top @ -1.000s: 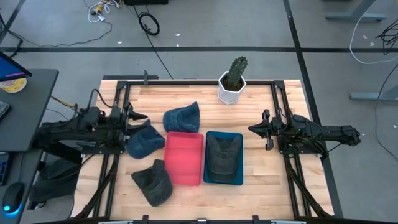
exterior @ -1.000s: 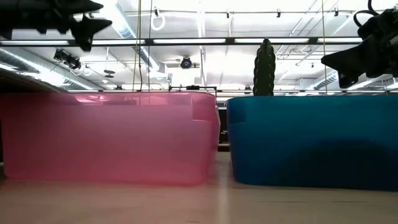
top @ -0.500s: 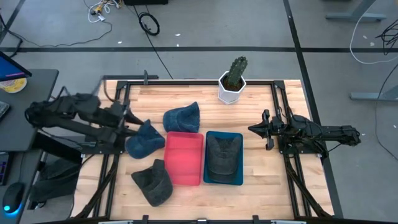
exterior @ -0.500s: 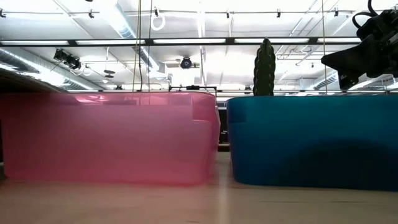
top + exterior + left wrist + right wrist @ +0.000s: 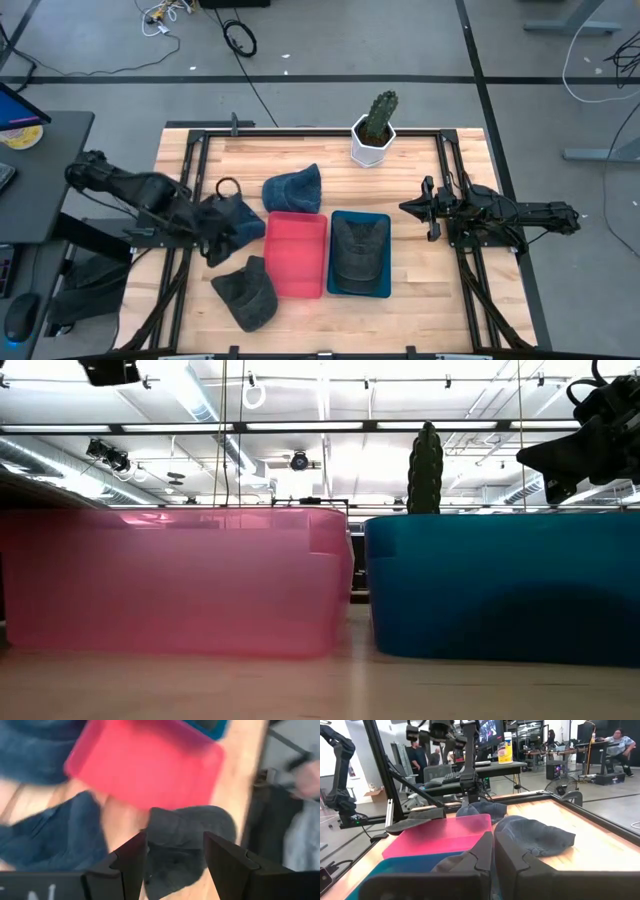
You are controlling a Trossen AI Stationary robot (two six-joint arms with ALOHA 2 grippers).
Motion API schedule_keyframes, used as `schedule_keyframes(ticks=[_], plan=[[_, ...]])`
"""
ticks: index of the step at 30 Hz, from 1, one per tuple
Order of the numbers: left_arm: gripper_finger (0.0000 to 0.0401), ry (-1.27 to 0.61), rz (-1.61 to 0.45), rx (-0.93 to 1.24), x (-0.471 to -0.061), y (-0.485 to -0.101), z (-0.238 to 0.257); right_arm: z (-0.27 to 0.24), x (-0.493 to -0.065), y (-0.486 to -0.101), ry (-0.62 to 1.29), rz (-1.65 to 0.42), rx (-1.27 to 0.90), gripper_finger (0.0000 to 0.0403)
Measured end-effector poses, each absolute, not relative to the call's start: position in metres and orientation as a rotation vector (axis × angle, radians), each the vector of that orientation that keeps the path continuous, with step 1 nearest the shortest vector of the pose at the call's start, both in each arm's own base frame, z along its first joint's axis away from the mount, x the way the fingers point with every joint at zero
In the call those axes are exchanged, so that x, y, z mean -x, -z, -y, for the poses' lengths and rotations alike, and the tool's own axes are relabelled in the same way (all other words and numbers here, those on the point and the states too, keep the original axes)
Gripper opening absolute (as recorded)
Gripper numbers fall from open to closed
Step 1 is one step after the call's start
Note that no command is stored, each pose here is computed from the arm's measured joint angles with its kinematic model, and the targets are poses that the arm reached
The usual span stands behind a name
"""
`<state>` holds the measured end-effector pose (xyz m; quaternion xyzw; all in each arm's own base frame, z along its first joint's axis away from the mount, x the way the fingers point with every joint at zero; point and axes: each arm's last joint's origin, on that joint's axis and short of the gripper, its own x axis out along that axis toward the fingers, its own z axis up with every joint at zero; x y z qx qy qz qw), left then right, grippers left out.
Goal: Pick & Place hat
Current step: Put the black cap in the blue bin
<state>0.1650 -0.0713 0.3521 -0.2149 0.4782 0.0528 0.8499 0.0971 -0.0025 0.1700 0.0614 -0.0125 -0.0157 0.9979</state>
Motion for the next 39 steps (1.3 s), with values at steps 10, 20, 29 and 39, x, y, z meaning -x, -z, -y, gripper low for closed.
schedule_keyframes(ticks=[10, 20, 29, 39], plan=[[0.0197, -0.287, -0.983, 0.586, -0.153, -0.34, 0.119, 0.002, -0.097, -0.17, 0.031, 0.025, -0.122, 0.0021], [0.0197, -0.395, -1.076, 0.539, -0.167, -0.297, 0.176, 0.002, -0.097, -0.17, 0.031, 0.025, -0.122, 0.0021], [0.0197, -0.407, -1.103, 0.5, -0.178, -0.279, 0.192, 0.002, -0.097, -0.17, 0.031, 0.025, -0.122, 0.0021], [0.0197, -0.423, -1.095, 0.502, -0.187, -0.274, 0.191, 0.003, -0.097, -0.17, 0.032, 0.025, -0.122, 0.0021]])
